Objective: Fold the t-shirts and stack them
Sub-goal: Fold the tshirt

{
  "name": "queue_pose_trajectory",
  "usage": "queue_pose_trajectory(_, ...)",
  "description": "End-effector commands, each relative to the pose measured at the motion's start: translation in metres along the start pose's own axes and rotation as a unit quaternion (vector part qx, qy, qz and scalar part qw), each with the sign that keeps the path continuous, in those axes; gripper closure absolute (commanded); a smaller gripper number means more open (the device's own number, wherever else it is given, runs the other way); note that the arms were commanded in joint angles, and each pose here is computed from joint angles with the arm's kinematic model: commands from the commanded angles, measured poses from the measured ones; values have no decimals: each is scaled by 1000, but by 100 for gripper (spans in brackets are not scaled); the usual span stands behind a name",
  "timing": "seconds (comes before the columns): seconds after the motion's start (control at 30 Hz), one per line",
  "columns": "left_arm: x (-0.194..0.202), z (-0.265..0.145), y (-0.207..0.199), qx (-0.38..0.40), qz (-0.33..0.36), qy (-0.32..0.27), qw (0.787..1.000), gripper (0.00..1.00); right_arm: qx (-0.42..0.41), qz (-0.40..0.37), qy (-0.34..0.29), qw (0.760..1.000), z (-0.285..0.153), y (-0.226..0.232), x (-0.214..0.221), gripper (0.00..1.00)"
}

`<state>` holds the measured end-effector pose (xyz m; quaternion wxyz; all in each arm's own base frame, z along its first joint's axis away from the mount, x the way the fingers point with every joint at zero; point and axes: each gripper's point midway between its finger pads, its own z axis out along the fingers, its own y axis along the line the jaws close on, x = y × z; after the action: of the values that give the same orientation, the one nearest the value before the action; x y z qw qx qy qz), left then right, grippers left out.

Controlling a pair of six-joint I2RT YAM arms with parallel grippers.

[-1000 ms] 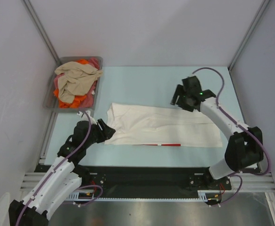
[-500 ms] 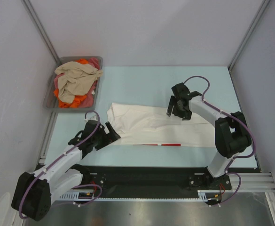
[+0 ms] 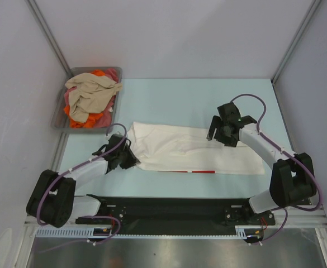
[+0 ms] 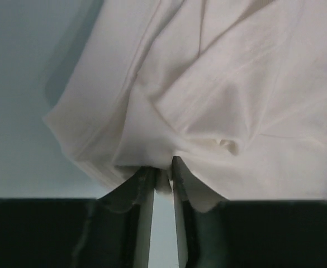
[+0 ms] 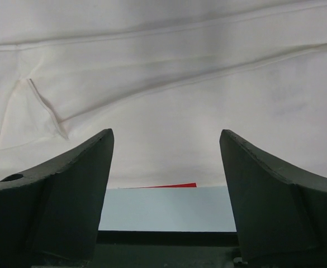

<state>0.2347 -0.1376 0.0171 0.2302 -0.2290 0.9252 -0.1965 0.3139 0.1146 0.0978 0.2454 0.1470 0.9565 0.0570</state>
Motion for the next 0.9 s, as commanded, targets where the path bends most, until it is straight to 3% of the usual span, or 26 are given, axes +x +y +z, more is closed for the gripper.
queue_pose_trajectory(0.0, -11, 13, -5, -12, 8, -1, 1000, 77, -24, 7, -15, 1000, -12, -3, -8, 19)
queue_pose_trajectory(0.03, -22, 14, -17, -4, 8, -10, 1000, 90, -27, 9, -14, 1000, -13, -5, -7, 19)
queue_pose_trajectory(0.1, -32, 22, -20, -12, 1, -11, 1000, 100, -29, 15, -18, 999, -17, -10, -10, 19)
queue_pose_trajectory(0.3, -116, 54, -68, -10, -25, -43, 999, 100, -32, 29, -30, 999, -27, -27, -16, 19)
queue_pose_trajectory(0.43, -192, 99, -114, 11, -55, -64, 996, 100, -37, 38, -28, 998, -32, -33, -13, 19)
queue_pose_trajectory(0.5, -212, 117, -135, 32, -66, -46, 996, 100, -43, 42, -24, 998, -32, -32, -7, 19)
queue_pose_trajectory(0.57, -270, 147, -171, 79, -71, -73, 992, 100, -66, 48, -22, 996, -34, -24, -2, 19)
queue_pose_trajectory(0.6, -283, 158, -181, 87, -69, -73, 991, 96, -73, 50, -21, 996, -33, -21, 0, 19)
queue_pose_trajectory(0.67, -318, 179, -238, 201, -28, -71, 977, 81, -90, 55, -4, 994, -28, -15, 12, 19)
queue_pose_trajectory(0.7, -322, 180, -253, 237, -18, -66, 969, 62, -92, 55, 8, 994, -27, -14, 17, 19)
queue_pose_trajectory(0.73, -328, 177, -267, 276, -9, -63, 959, 53, -95, 54, 16, 994, -27, -13, 23, 19)
queue_pose_trajectory(0.77, -327, 175, -265, 274, -7, -60, 960, 46, -87, 52, 24, 995, -27, -15, 29, 19)
queue_pose_trajectory(0.8, -330, 169, -267, 279, 5, -70, 958, 25, -84, 47, 23, 995, -30, -14, 34, 19)
queue_pose_trajectory(0.87, -317, 152, -247, 252, 20, -82, 964, 1, -51, 62, 28, 996, -28, -28, 47, 18)
